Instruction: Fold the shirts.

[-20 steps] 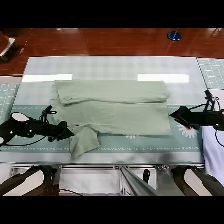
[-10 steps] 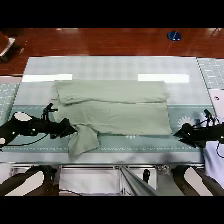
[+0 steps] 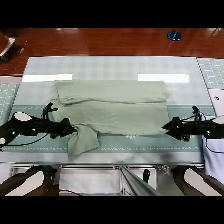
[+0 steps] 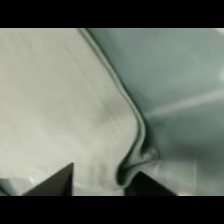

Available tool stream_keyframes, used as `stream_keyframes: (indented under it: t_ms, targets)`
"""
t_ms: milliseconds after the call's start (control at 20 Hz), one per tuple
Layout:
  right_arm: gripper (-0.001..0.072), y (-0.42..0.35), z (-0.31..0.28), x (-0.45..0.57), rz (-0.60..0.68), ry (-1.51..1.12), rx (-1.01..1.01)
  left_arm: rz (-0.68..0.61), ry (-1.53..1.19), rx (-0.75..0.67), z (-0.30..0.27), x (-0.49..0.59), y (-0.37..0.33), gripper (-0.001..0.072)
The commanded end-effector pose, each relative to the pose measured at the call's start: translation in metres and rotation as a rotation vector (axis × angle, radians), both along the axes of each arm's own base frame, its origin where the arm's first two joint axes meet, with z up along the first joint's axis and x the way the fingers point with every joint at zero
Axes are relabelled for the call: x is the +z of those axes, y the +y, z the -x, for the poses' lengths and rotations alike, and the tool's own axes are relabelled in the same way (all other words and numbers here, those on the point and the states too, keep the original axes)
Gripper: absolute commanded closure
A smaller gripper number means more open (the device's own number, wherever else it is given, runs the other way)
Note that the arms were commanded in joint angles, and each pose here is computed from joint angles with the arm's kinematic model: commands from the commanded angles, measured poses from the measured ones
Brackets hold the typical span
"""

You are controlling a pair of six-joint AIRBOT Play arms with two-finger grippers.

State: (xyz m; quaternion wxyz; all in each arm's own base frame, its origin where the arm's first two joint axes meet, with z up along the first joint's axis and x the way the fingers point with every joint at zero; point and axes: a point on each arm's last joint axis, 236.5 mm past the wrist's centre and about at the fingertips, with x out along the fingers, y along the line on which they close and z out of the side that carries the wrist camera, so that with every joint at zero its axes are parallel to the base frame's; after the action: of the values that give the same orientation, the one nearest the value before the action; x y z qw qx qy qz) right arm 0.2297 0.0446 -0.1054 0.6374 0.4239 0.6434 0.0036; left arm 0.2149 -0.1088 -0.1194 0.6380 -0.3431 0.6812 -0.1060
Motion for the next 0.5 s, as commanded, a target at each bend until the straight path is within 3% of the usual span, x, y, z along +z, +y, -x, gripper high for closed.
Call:
stream_keyframes:
  t_ms: [0,50,200,450]
  targets:
    - [0.0532,0.014,-0.031,0.0,0.016,-0.072,0.039,-0.002,-0.005,-0.005,-0.002,0.001,0.001,0.0685]
    - [0.0688,0.019,-0.037,0.007,0.021,-0.111,0.102,0.002,-0.014,-0.006,-0.006,0.006,0.002,0.0685]
    - [0.0689,0.019,-0.063,0.041,0.041,-0.202,0.204,0.025,-0.093,-0.006,-0.039,0.038,0.016,0.0685]
    - [0.0689,-0.005,-0.127,0.084,0.12,-0.317,0.191,-0.044,-0.313,0.094,-0.135,0.101,0.044,0.0686]
